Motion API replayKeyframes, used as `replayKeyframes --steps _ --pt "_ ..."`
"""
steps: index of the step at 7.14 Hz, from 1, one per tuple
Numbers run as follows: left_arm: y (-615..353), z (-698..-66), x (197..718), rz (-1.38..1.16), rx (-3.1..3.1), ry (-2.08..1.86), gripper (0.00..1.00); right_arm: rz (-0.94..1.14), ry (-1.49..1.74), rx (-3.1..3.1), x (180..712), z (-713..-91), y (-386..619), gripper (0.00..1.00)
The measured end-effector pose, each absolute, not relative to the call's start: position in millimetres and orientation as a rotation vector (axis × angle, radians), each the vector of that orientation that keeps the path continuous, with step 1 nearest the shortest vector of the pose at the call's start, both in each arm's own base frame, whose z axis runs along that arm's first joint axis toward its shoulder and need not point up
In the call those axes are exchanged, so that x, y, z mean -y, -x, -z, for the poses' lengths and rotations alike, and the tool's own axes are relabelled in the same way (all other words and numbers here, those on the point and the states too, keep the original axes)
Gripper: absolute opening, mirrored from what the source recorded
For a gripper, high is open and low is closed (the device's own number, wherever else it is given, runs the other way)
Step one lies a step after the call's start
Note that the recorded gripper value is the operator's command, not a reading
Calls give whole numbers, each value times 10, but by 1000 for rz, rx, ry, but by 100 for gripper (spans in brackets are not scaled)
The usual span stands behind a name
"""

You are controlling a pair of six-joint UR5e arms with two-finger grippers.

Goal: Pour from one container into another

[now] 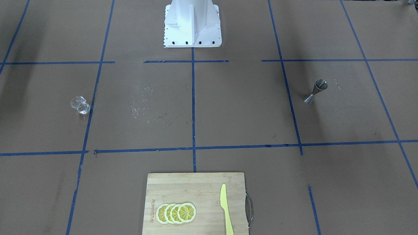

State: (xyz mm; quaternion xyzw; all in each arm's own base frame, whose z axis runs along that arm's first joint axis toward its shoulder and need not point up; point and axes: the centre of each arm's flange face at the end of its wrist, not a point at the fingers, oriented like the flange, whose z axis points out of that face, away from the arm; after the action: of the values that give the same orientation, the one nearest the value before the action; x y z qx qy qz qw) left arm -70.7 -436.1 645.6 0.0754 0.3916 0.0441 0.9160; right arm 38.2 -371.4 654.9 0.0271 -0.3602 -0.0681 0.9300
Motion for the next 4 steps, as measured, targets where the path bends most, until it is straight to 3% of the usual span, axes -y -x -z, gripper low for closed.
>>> replayKeyframes --steps 4 --pt "717 -6310 4361 -104 -802 -185 100 144 -67 741 3718 -6484 -380 100"
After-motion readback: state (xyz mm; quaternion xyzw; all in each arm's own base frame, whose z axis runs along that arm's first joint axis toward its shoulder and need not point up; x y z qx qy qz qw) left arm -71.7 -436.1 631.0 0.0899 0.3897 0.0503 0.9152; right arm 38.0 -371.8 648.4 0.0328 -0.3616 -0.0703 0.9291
